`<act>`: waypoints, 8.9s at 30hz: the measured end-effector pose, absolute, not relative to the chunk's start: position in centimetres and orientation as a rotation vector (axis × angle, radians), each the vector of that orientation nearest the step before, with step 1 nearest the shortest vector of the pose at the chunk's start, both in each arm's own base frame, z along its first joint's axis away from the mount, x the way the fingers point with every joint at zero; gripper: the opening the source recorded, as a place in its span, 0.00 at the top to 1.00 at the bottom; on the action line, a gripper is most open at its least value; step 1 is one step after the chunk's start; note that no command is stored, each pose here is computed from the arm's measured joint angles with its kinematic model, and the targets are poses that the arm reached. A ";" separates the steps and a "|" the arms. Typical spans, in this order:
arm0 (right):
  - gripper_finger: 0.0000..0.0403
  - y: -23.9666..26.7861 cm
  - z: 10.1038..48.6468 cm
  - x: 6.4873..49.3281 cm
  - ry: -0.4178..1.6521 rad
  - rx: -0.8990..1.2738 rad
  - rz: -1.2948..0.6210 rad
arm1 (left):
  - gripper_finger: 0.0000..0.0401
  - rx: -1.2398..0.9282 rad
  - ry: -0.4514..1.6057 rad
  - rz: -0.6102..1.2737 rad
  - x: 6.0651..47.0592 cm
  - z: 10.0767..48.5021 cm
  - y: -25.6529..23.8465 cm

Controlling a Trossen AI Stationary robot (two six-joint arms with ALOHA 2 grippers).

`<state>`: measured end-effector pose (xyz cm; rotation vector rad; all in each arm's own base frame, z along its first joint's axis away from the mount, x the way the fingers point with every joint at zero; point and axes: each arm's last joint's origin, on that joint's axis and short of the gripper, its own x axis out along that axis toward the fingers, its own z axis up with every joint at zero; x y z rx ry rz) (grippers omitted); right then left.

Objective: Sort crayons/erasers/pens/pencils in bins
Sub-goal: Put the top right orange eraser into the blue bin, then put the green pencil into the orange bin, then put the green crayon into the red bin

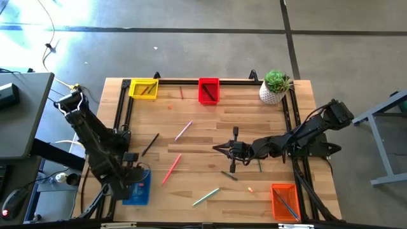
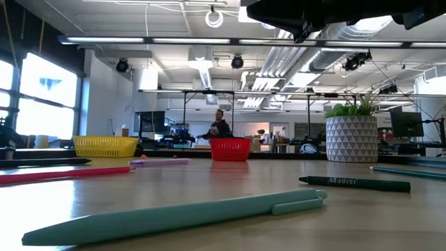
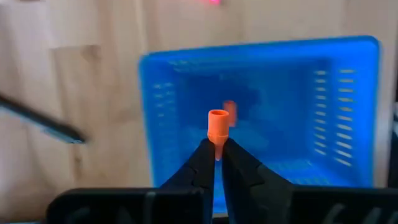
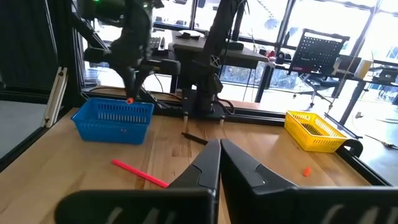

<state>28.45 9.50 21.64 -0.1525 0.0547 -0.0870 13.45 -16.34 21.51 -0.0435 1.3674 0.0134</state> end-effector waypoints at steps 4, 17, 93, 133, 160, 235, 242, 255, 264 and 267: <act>0.99 9.5 21.6 28.5 0.056 -0.153 -0.087 | 1.00 -0.013 1.360 -0.052 13.5 20.5 -18.0; 1.00 9.5 21.6 28.5 0.058 -0.151 -0.086 | 0.89 0.072 1.477 0.004 14.0 17.2 -19.4; 0.72 11.1 17.8 20.1 1.143 0.632 -0.953 | 0.99 0.146 0.053 -0.268 21.8 18.5 -6.7; 0.97 9.3 18.2 20.9 1.414 0.691 -0.892 | 0.99 0.130 0.071 -0.268 21.8 18.3 -6.7; 0.97 22.8 28.0 15.0 1.595 1.154 -0.850 | 0.99 0.126 0.098 -0.269 21.8 18.1 -6.7; 0.97 26.9 22.6 20.0 1.032 0.278 -0.202 | 0.99 0.184 0.215 -0.173 21.7 17.0 -6.3; 0.99 26.8 23.3 24.2 0.794 0.058 -0.027 | 0.99 0.177 0.230 -0.172 21.7 16.8 -6.3; 1.00 24.2 19.2 33.8 0.703 -0.128 0.312 | 0.99 0.149 0.259 -0.161 21.6 16.6 -6.2; 1.00 21.1 17.7 38.3 0.546 -0.179 0.449 | 0.99 0.152 0.300 -0.075 21.5 16.2 -5.9; 1.00 20.8 17.6 38.9 0.482 -0.229 0.415 | 0.99 0.151 0.307 -0.071 21.5 16.1 -5.9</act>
